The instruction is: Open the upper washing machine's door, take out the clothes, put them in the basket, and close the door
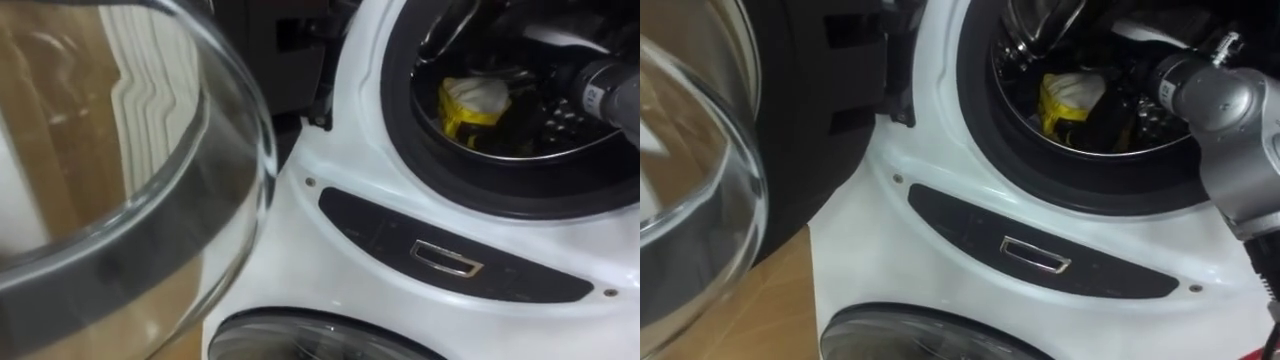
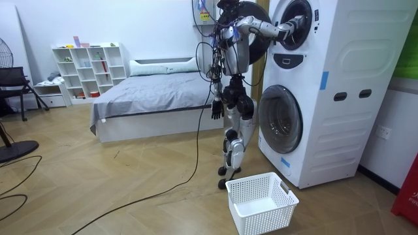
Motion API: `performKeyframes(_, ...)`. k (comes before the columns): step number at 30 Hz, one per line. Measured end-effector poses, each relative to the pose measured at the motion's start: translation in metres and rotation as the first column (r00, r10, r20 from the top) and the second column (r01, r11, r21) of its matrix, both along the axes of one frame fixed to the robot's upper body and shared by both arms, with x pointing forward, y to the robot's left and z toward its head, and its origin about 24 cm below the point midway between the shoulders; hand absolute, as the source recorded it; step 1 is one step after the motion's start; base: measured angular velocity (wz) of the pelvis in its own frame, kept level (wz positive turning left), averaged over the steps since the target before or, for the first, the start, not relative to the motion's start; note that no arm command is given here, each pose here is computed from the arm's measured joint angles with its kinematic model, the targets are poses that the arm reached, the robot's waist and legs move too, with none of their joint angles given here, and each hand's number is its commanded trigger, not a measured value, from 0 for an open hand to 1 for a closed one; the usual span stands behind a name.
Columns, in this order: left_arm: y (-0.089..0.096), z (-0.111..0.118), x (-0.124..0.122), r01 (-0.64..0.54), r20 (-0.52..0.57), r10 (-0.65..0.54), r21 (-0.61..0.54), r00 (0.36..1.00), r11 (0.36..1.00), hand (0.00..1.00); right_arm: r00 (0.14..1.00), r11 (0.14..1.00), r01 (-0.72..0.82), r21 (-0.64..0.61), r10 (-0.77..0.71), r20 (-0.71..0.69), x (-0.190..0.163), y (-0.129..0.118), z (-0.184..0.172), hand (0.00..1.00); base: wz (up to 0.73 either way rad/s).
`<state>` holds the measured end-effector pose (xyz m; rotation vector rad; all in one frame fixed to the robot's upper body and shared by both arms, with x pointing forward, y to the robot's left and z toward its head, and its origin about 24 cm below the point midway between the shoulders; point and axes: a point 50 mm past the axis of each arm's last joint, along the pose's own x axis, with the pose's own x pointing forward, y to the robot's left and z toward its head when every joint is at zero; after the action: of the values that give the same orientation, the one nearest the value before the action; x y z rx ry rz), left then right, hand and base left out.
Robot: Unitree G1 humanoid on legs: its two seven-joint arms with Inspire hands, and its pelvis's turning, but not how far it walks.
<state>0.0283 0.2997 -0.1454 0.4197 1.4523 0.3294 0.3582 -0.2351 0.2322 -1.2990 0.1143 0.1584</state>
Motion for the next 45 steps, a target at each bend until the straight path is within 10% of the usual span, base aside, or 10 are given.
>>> performKeyframes(1,0.0,0.0,0.001,0.003,0.004,-0.003,-0.003,1.0,1.0,0.0,1.0,1.0,-0.003,-0.025,0.003,0.0,-0.001,0.002,0.001,0.03,-0.06)
performKeyframes(3,0.002,0.002,0.008,0.014,0.024,-0.014,-0.008,1.0,1.0,0.0,1.0,0.992,-0.019,-0.123,0.018,-0.009,-0.004,0.008,0.003,1.0,-0.06)
performKeyframes(23,0.013,0.005,0.016,0.07,-0.006,-0.07,0.054,0.998,0.996,0.0,0.99,0.941,-0.069,-0.331,0.024,-0.139,-0.01,0.026,-0.021,1.0,-0.01)
performKeyframes(45,-0.008,-0.006,-0.012,0.028,-0.003,-0.028,0.046,1.0,0.999,0.0,0.836,0.883,-0.392,-0.258,0.459,0.301,-0.067,0.085,0.049,1.0,-0.13)
